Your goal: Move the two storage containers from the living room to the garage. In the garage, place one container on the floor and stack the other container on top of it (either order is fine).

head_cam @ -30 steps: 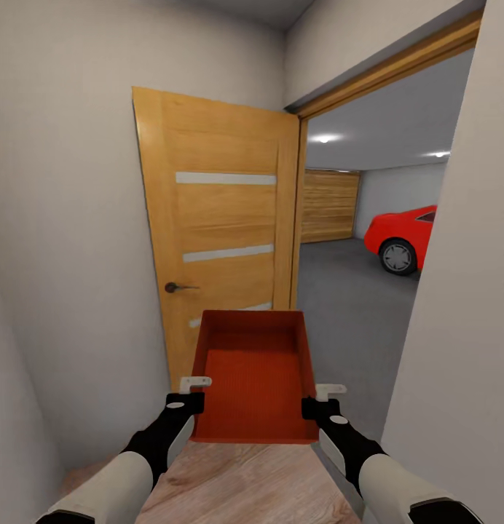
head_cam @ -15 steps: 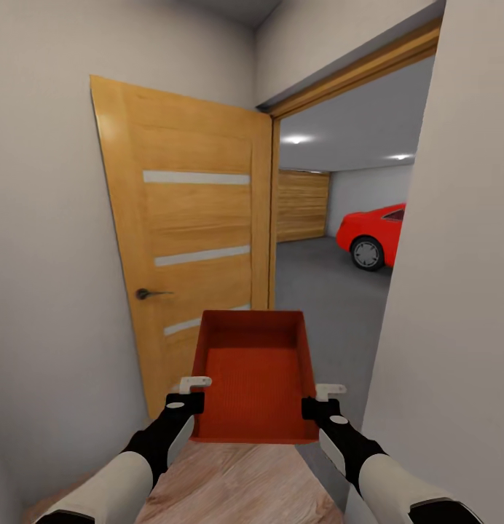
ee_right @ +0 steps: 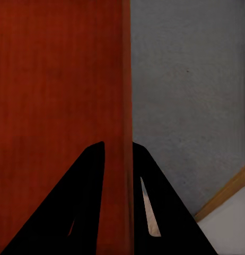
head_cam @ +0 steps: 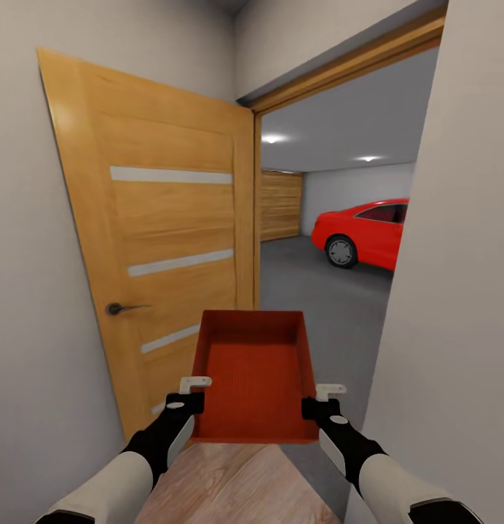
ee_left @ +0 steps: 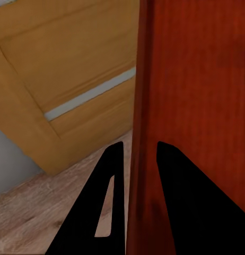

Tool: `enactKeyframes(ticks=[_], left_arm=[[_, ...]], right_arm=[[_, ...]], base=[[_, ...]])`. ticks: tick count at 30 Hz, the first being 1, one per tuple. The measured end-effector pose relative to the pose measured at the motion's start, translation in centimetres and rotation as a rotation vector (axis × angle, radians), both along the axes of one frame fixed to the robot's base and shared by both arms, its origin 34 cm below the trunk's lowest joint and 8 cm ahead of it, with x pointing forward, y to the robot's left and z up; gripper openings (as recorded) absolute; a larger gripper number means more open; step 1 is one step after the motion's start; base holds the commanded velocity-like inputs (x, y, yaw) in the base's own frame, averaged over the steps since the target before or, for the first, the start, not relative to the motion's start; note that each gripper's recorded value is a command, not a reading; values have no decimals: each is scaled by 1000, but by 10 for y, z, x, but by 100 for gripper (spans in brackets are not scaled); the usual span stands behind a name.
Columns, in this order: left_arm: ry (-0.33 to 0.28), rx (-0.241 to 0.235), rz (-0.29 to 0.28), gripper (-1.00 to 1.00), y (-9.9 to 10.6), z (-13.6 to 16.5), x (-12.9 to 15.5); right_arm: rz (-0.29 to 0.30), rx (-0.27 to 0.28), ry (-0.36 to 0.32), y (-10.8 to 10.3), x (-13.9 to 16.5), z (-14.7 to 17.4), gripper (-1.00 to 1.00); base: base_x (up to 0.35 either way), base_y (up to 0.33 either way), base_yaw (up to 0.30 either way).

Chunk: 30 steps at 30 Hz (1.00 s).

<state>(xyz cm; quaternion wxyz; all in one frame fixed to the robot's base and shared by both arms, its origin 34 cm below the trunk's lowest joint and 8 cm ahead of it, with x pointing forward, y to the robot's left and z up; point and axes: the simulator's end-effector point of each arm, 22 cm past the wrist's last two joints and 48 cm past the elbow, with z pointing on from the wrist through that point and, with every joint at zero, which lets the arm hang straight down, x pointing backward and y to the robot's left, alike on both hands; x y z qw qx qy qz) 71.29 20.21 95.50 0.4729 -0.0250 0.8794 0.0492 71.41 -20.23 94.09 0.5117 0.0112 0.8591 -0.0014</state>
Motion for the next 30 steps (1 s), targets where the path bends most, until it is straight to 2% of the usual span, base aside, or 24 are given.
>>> enactKeyframes(ticks=[30], left_arm=[[0, 0, 0, -100, 0, 0, 0]], right_arm=[[0, 0, 0, 0, 0, 0, -100]], base=[[244, 212, -237]])
